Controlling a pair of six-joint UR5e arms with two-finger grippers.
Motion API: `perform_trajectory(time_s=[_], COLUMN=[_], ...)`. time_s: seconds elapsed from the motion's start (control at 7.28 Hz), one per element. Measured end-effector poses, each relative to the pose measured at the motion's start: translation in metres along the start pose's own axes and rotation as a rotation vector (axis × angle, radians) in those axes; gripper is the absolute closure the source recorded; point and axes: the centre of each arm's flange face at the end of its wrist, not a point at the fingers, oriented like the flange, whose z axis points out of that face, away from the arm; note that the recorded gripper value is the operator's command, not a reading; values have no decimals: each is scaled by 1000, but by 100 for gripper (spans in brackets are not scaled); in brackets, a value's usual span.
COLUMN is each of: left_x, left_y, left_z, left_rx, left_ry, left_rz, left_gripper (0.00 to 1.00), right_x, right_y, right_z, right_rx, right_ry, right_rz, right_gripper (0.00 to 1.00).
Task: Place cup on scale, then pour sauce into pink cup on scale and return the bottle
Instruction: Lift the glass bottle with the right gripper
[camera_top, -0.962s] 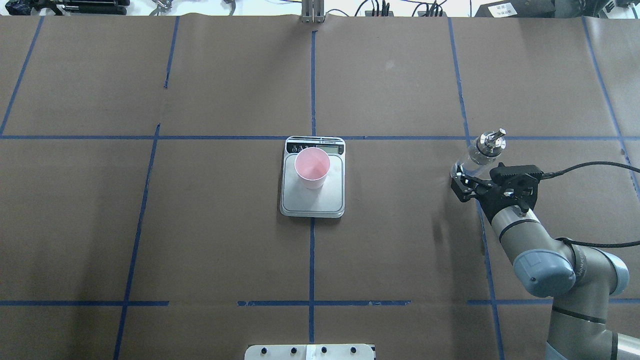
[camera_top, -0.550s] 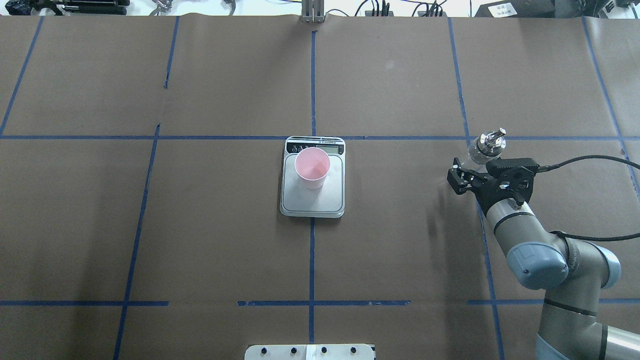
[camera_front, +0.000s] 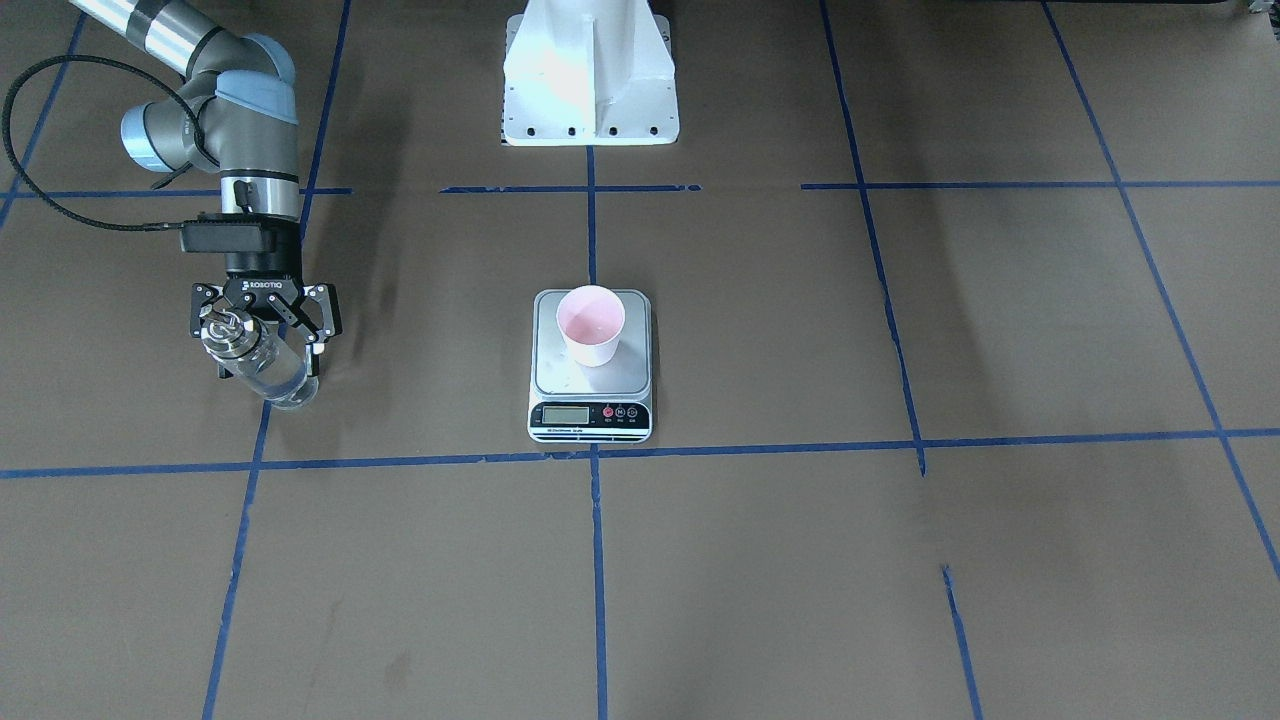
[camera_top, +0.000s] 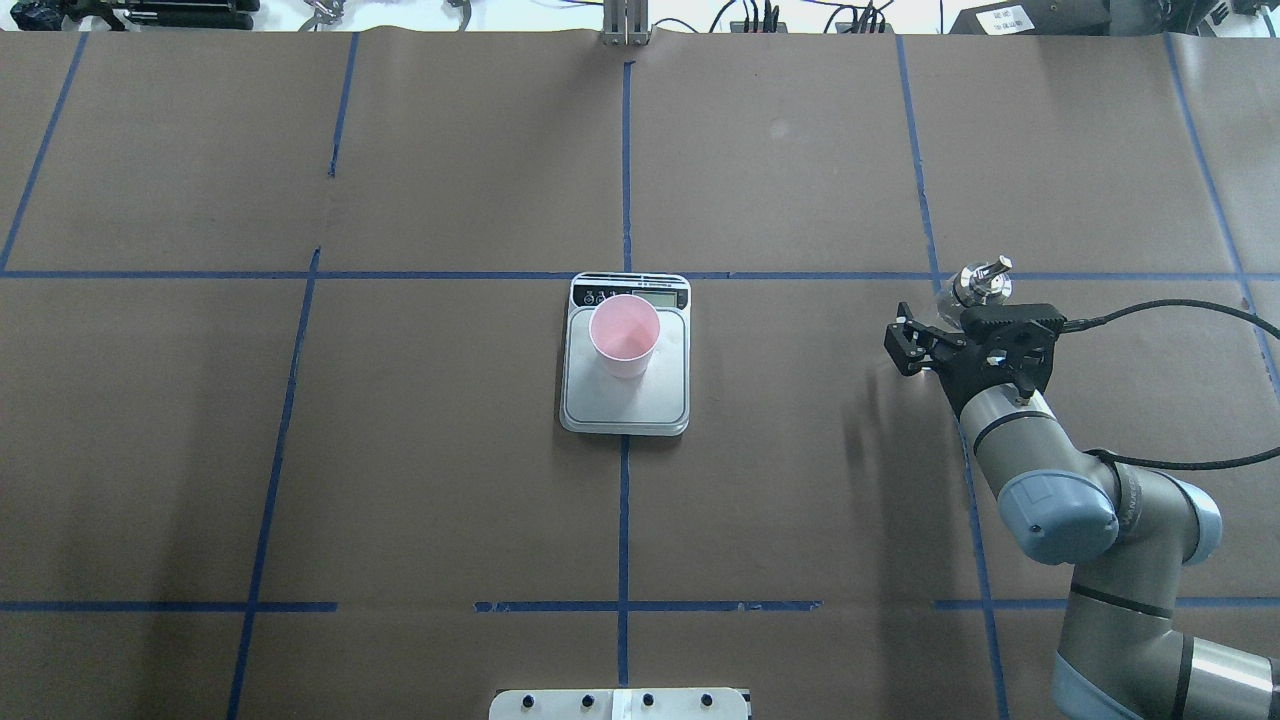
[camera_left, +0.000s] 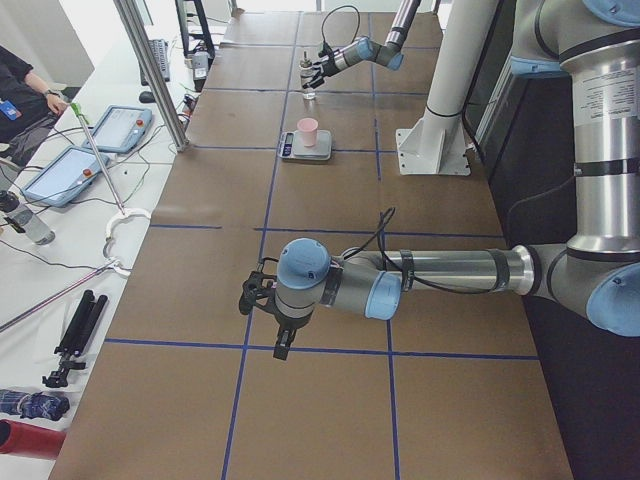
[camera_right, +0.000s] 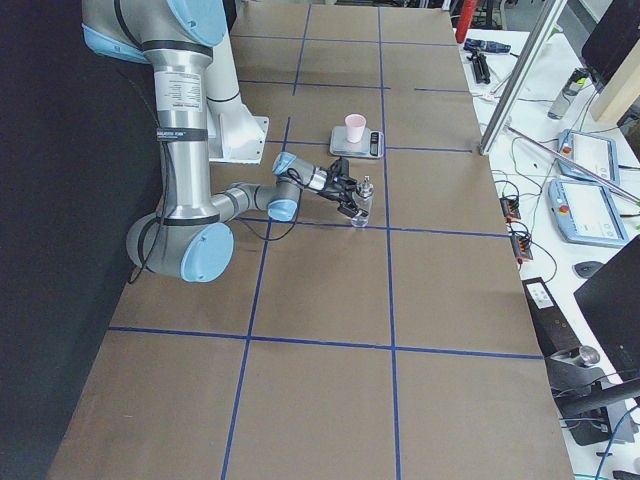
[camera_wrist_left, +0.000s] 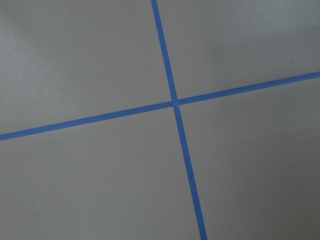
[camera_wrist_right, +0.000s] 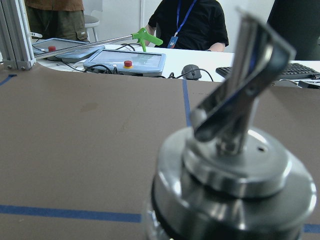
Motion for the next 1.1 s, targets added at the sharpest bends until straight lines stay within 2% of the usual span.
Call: perform_trajectory(time_s=[0.55,0.69,0.82,0.96,1.1], left_x=[0,0,1,1,1], left_y=[-1,-1,-1,-2,-2], left_z=[0,0,0,0,0], left_rx=[1,1,1,1,1], left_ry=[1,1,0,0,1], left_rz=[-1,0,0,1,1], left_gripper=[0,0,0,0,0], right_x=[3,4,4,3,2], right_y=[-1,0,0,-2,-4], right_z=[3,4,4,4,4], right_rx=[4,4,6,15,28], right_ry=[9,10,11,13,16], right_rz=[-2,-2,-1,4,13], right_gripper=[1,17,49,92,100])
